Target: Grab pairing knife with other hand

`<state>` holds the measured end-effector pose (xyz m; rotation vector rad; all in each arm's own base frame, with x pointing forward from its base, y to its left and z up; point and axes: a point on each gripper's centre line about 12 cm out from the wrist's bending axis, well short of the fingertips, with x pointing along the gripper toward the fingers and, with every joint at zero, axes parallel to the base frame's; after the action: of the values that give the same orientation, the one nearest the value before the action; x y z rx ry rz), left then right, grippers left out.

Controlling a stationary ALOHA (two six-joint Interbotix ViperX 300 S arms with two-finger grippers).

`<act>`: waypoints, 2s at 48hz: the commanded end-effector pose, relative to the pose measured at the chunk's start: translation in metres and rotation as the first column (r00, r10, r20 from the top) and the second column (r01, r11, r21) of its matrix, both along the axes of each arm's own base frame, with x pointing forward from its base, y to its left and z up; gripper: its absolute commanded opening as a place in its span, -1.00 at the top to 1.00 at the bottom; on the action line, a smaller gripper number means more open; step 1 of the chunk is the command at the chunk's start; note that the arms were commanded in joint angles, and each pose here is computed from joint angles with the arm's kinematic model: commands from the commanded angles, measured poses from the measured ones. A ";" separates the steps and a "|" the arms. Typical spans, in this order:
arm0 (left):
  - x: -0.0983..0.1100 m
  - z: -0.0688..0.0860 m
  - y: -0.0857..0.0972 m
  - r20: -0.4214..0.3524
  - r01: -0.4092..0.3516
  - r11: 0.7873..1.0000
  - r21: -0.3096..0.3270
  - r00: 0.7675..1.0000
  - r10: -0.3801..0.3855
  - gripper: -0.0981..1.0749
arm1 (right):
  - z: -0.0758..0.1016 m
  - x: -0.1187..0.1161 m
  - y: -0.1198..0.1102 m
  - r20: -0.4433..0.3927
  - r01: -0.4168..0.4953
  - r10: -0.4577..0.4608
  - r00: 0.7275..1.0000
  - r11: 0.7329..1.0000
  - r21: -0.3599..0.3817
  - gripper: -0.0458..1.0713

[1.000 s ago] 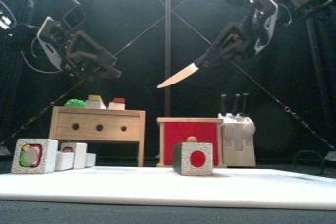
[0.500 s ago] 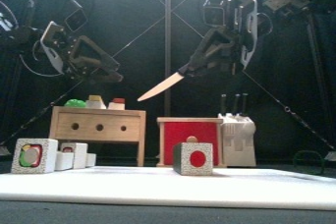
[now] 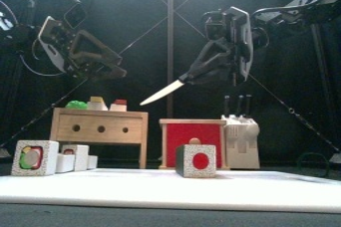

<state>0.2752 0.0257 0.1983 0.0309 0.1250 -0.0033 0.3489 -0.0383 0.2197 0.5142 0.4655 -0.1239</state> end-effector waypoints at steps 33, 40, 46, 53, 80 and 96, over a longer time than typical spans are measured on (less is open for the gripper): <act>0.045 -0.037 0.001 -0.041 0.011 0.998 -0.060 0.999 -0.014 -0.69 | 0.010 0.005 -0.009 0.155 -0.088 0.094 0.983 0.995 -0.044 0.41; 0.046 -0.035 0.003 -0.020 -0.004 0.997 -0.073 1.000 0.002 -0.68 | 0.006 -0.001 -0.008 0.232 -0.079 0.091 0.969 0.995 -0.062 0.41; 0.047 -0.032 0.002 0.006 -0.004 0.997 -0.078 1.000 0.004 -0.68 | 0.000 -0.005 -0.013 0.241 -0.031 0.057 0.969 0.993 -0.110 0.41; 0.047 -0.029 -0.001 0.028 0.008 0.997 -0.080 1.000 -0.005 -0.68 | -0.005 -0.006 -0.012 0.239 -0.007 0.047 0.970 0.986 -0.167 0.41; 0.049 -0.039 0.000 0.021 -0.015 0.994 -0.107 1.000 0.018 -0.58 | -0.014 -0.004 -0.006 0.263 -0.033 0.107 0.959 0.962 -0.270 0.41; 0.048 -0.037 0.000 0.043 -0.015 0.994 -0.107 0.999 0.019 -0.41 | -0.017 -0.007 0.001 0.309 -0.052 0.140 0.941 0.960 -0.276 0.41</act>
<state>0.3199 0.0250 0.1544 -0.0791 0.1146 0.0075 0.3429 -0.0396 0.1937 0.2434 0.2016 -0.0231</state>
